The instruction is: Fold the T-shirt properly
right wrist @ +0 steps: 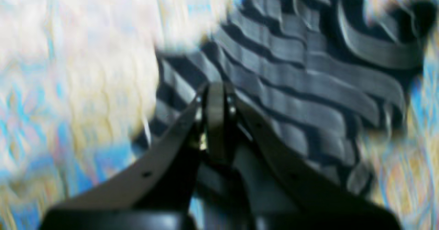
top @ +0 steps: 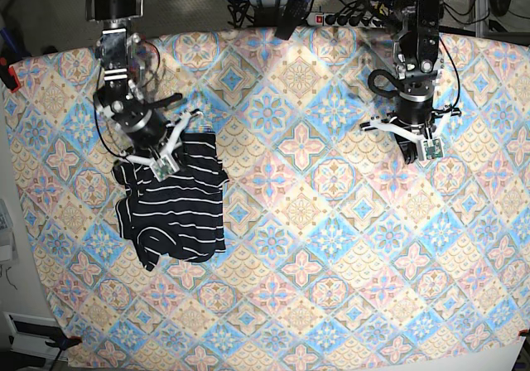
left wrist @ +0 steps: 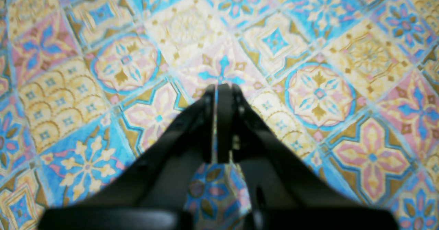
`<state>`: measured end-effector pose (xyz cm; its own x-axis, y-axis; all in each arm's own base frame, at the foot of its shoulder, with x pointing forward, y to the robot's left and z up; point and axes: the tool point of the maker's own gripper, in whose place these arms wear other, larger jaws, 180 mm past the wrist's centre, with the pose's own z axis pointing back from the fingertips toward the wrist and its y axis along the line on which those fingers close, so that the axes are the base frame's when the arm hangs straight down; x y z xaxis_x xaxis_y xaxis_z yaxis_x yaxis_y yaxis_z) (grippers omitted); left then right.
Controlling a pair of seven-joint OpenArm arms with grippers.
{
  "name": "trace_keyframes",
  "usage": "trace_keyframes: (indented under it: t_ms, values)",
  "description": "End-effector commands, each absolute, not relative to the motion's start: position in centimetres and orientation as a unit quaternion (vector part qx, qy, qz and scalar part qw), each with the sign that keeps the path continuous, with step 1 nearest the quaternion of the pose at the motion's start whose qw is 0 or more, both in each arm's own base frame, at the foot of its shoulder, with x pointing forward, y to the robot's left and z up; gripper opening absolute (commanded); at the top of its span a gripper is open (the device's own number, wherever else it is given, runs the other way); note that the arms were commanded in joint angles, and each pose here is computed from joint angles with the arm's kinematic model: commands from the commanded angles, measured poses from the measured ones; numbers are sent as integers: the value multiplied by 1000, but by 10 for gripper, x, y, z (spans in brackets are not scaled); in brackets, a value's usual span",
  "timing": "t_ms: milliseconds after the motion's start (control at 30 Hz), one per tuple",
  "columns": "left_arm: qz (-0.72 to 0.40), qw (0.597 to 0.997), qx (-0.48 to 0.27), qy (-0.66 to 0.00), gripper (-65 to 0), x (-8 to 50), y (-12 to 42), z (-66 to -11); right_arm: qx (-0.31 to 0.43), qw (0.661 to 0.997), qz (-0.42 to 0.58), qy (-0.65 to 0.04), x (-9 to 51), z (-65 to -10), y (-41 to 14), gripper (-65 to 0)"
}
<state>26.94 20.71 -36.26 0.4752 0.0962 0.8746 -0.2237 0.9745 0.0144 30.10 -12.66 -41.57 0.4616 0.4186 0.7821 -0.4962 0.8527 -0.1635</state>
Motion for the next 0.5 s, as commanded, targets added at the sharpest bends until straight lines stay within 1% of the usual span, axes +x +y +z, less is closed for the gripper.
trace_keyframes:
  t_ms: [0, 233, 467]
  values:
    - [88, 846, 67, -522, -650, 272, 208, -351, 43, 836, 261, -481, 308, -393, -128, -648]
    - [85, 865, 68, -489, -650, 245, 206, -370, 26, 855, 241, -458, 252, -397, -149, -648]
    - [88, 889, 67, -444, -650, 204, 202, -393, 35, 877, 244, -412, 193, -412, -149, -648]
